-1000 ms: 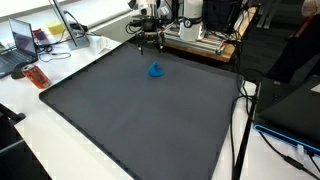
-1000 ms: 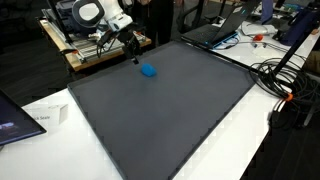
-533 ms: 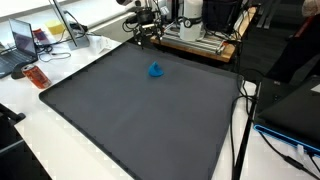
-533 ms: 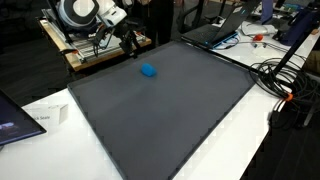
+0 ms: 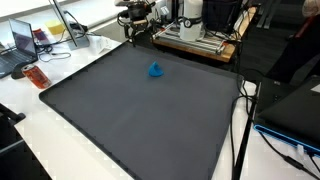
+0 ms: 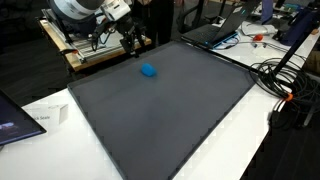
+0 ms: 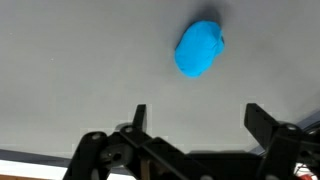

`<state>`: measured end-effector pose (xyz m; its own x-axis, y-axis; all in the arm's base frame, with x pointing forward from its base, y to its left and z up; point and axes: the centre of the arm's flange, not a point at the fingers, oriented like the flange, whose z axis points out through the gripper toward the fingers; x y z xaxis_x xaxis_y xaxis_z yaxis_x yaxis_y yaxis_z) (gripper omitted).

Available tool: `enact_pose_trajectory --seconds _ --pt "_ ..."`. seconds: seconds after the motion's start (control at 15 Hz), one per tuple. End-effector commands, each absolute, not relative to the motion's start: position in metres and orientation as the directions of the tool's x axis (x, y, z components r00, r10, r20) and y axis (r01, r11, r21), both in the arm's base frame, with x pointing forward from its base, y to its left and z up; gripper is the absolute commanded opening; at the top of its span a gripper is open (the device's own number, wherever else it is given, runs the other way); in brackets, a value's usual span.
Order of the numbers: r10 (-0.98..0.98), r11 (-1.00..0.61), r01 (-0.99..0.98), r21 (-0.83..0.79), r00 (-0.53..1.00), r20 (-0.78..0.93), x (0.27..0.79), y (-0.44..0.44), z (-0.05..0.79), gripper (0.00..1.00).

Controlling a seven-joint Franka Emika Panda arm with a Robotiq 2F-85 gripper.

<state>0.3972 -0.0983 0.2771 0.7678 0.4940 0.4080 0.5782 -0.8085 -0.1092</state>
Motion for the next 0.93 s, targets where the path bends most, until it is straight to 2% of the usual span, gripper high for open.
enact_pose_trajectory --seconds 0.0,0.4,0.87 --pt "0.453 -0.866 0.497 -0.061 0.829 0.328 0.427 -0.095 0.293 1.0" --pt "0.378 -0.921 0.389 -0.024 0.906 0.19 0.453 -0.087 0.298 1.0" --pt "0.354 -0.935 0.354 -0.02 0.935 0.027 0.486 -0.057 0.309 1.0"
